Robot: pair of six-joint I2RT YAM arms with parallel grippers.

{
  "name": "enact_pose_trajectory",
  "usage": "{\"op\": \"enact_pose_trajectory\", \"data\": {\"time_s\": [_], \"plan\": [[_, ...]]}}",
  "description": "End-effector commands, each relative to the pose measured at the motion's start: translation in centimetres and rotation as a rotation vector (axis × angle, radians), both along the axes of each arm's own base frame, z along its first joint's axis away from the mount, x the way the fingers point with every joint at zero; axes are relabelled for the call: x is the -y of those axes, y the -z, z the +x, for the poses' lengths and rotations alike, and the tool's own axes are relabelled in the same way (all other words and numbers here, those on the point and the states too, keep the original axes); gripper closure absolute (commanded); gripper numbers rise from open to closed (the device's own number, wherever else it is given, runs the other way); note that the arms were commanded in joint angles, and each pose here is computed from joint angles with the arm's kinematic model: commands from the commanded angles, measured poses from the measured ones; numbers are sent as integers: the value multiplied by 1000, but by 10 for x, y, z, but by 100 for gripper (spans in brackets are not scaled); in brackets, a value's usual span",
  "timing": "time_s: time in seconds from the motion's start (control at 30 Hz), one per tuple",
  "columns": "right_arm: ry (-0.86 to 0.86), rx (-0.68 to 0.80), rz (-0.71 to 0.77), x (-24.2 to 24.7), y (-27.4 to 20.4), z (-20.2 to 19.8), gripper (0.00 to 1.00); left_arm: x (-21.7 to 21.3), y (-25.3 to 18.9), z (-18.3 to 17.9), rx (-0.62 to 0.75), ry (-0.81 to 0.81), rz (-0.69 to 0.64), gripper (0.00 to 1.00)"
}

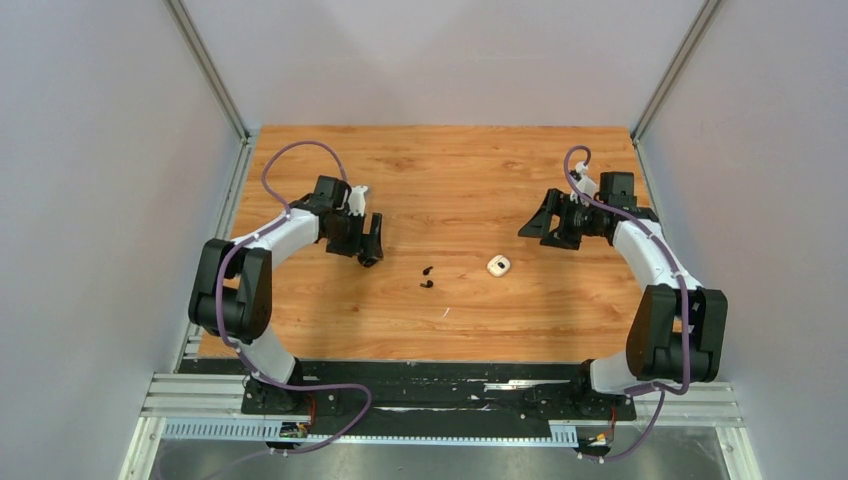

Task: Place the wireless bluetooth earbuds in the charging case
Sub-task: Rotate the charging case at the center of the board.

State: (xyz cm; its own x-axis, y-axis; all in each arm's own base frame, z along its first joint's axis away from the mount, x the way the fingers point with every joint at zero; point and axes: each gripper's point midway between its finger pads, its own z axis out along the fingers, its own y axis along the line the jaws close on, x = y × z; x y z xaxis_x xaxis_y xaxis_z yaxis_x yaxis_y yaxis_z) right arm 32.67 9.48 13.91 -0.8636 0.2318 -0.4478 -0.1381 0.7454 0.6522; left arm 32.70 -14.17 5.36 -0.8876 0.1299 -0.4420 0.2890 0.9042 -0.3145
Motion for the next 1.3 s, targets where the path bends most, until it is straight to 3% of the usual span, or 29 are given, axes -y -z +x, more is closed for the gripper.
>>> {"op": "enact_pose_trajectory", "data": {"time_s": [0.0,0.6,0.8,1.03,1.13,1.2,1.27], "plan": [[-65,70,31,-12,-21,1,24,6,-5,22,61,20,-25,7],[-45,66,58,-15,-15,10,25,50,-5,-19,-40,92,-204,8],[-45,63,56,-14,-13,14,25,82,-12,-29,-12,225,-206,8],[-48,65,59,-14,-14,18,25,76,-25,-48,-63,286,-167,8],[-53,69,63,-15,-16,20,25,82,-56,-58,-30,375,-228,14],[-57,77,65,-16,-18,22,25,87,-93,-58,78,435,-290,15],[-59,85,66,-16,-20,24,25,84,-127,-46,299,538,-260,13]]}}
